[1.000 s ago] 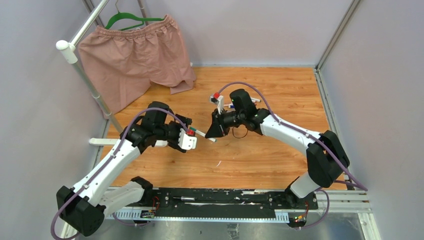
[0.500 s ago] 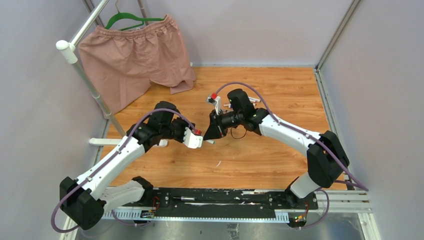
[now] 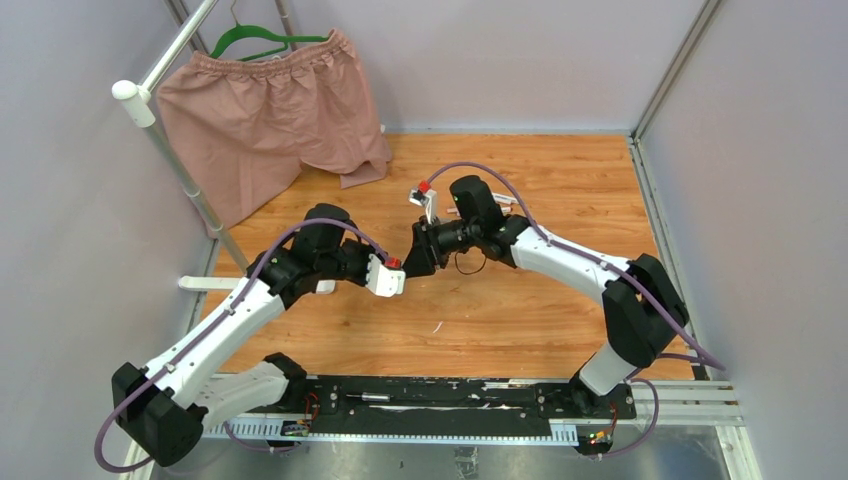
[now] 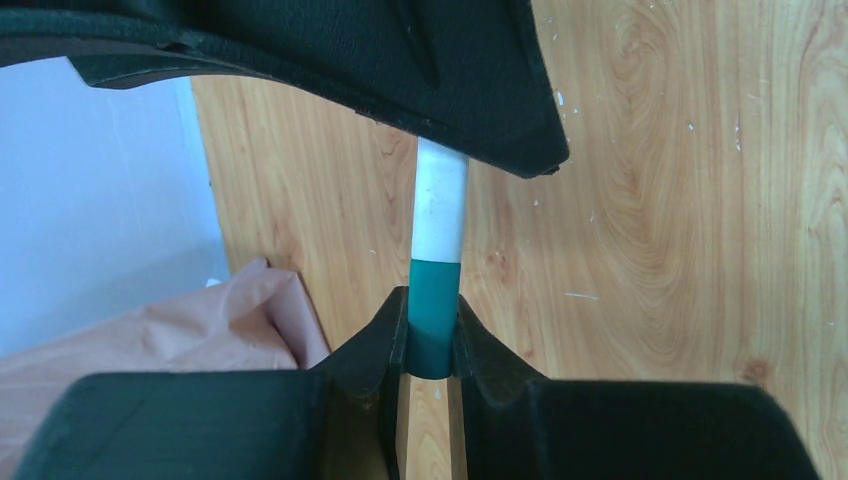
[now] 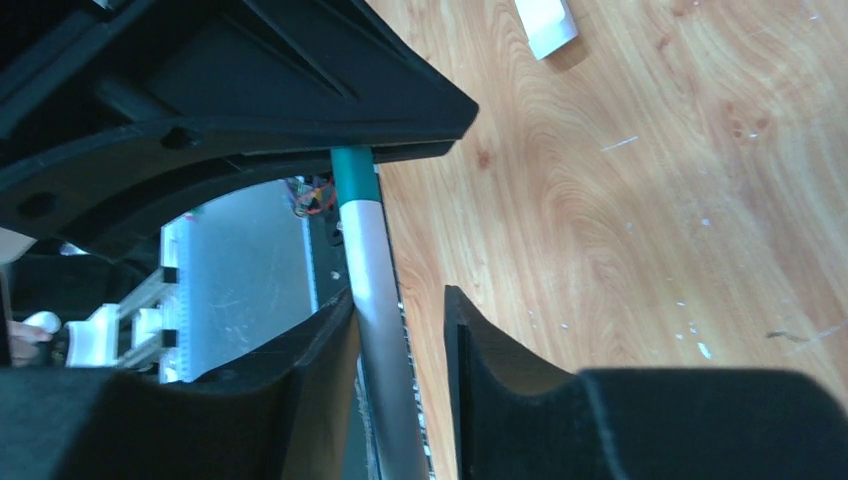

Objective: Open the pen caps

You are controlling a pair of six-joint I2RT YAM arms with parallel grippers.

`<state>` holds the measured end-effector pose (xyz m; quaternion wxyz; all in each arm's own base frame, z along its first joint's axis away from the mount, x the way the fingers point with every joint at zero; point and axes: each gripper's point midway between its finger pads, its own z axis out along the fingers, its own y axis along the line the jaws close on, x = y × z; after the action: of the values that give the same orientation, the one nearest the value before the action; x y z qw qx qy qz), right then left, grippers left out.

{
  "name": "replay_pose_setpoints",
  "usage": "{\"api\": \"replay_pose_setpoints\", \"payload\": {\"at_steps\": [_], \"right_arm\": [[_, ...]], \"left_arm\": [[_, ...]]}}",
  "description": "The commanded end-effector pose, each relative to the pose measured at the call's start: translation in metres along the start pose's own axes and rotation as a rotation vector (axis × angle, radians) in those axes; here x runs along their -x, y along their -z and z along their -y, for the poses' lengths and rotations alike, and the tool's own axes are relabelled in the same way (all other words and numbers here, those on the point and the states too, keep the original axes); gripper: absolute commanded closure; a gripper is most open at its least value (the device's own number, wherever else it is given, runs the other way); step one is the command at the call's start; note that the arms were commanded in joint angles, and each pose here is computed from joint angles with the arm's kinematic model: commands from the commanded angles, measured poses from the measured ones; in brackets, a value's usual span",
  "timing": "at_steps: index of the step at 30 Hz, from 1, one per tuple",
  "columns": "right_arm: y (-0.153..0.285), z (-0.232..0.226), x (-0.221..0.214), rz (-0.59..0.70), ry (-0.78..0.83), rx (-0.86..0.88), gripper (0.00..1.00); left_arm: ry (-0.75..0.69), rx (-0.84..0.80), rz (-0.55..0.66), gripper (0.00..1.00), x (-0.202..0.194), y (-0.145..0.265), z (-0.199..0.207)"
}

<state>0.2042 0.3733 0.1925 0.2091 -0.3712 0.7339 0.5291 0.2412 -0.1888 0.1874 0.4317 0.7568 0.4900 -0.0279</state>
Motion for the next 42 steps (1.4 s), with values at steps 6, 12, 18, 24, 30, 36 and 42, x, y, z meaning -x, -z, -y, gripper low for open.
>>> {"api": "replay_pose_setpoints", "payload": {"at_steps": [6,12,18,24,30,36,42], "right_arm": [[-0.005,-0.014,0.012,0.032,-0.024,0.075,0.98],[-0.008,-0.011,0.011,0.022,-0.051,0.073,1.0],[-0.014,-0.007,0.01,0.003,-0.073,0.068,1.0],[-0.015,-0.005,0.014,0.006,-0.08,0.056,1.0],[-0.017,-0.005,0.015,0.005,-0.081,0.056,1.0],[-0.007,-0.002,0.001,-0.018,-0.087,0.016,1.0],[0.014,0.002,-0.019,-0.028,-0.105,-0.04,1.0]], "left_arm": [[-0.026,0.028,0.022,0.6,0.005,0.006,0.003],[-0.036,0.029,0.036,0.41,0.008,0.006,0.003],[-0.045,0.049,0.041,0.44,0.011,0.006,-0.008],[-0.067,0.039,0.043,0.56,0.013,0.004,-0.005],[-0.088,0.029,0.012,0.79,0.008,0.001,-0.002],[-0.1,0.09,-0.078,1.0,-0.009,0.0,-0.015],[-0.087,0.105,-0.196,1.0,-0.033,-0.004,-0.017]]}}
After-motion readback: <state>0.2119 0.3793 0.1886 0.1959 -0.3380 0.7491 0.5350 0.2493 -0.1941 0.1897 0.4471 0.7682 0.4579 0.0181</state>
